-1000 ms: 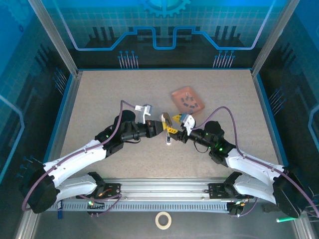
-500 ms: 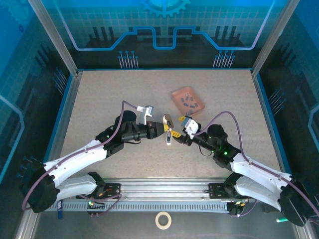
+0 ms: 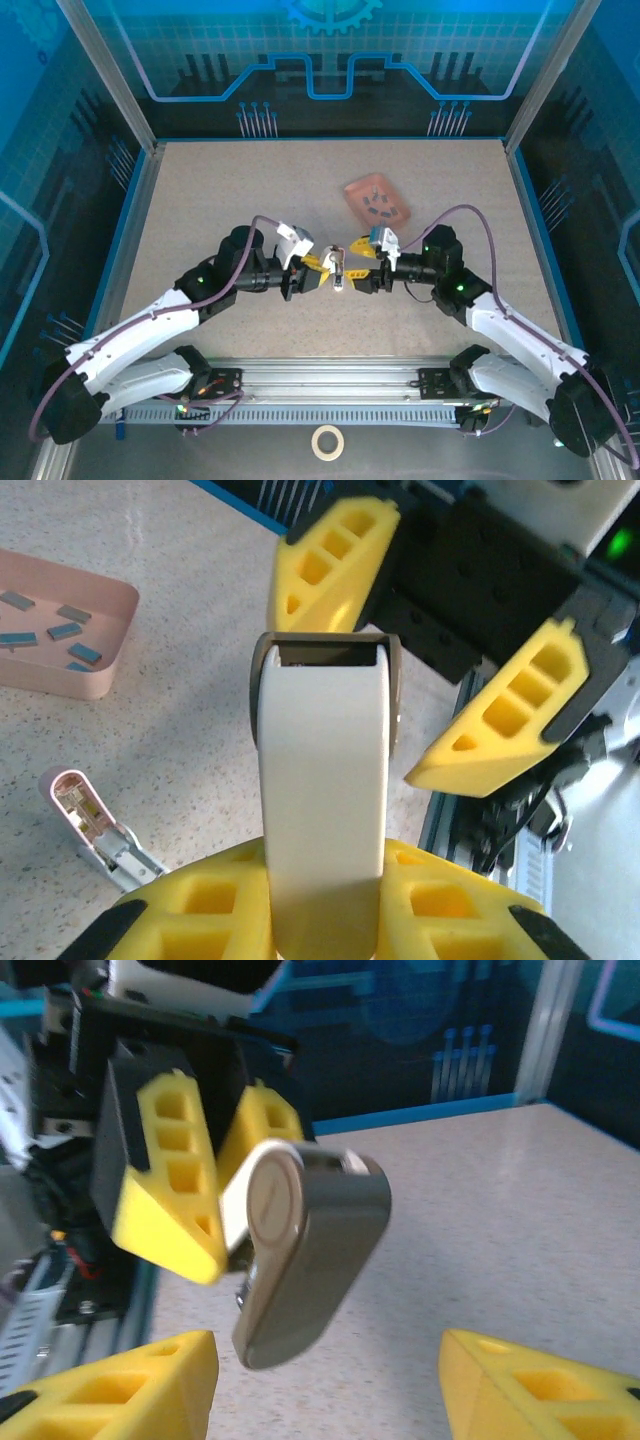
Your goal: Load the staples into the stapler
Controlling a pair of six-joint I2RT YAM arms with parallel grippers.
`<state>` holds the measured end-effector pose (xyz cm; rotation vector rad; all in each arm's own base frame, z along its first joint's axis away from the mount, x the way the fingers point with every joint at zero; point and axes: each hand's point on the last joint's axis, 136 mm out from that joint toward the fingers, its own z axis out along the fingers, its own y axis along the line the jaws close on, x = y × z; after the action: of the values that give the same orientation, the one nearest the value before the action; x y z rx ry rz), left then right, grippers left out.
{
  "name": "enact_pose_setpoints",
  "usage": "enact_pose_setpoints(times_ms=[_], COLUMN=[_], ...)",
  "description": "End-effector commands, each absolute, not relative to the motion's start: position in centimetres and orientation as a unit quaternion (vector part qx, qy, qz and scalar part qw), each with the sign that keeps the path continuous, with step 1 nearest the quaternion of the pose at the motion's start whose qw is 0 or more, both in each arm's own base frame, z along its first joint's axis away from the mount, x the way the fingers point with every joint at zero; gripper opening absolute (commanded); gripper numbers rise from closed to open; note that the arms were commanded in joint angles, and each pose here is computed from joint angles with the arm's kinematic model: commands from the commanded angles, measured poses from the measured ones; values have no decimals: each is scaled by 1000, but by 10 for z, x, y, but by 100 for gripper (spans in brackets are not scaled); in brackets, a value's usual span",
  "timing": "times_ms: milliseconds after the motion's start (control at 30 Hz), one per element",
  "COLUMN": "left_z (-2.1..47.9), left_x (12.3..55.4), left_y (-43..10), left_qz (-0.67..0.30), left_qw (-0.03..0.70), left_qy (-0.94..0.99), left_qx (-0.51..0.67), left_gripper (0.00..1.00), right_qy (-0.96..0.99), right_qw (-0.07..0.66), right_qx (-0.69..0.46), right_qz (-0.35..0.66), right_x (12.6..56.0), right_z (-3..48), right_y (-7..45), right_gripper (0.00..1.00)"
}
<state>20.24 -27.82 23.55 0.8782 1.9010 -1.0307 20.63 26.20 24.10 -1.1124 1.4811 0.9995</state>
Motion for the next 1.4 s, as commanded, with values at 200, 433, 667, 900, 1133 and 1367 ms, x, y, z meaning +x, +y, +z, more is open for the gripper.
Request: enact_pose_setpoints(times_ms=[200,433,667,900,1133,1367], left_z=[246,247,252,244,231,244], left_x=[190,189,205,210,218,226], left_y=[-291,-293,-283,-269,-269,-275], left_qz=[-409,-400,-341,-238,-197,-198], left_qw=[400,406,458,516,520,549], left_qy=[695,682,677,624,617,610], left_qx=[435,458,464,536,557,536], left_gripper=[13,16,61,71,71,70], right_qy=[556,551,579,632,637,641], right_qw=[446,425,426,405,391,375], right_qx=[-482,-485,-444,-383,-371,-366], right_qz=[510,529,535,539,551,561], right_x=[186,184,196,210,207,206], right_z=[264,263,264,264,268,266], right_y=[277,280,276,270,269,270], right_gripper=[48,29,5,1,0,0])
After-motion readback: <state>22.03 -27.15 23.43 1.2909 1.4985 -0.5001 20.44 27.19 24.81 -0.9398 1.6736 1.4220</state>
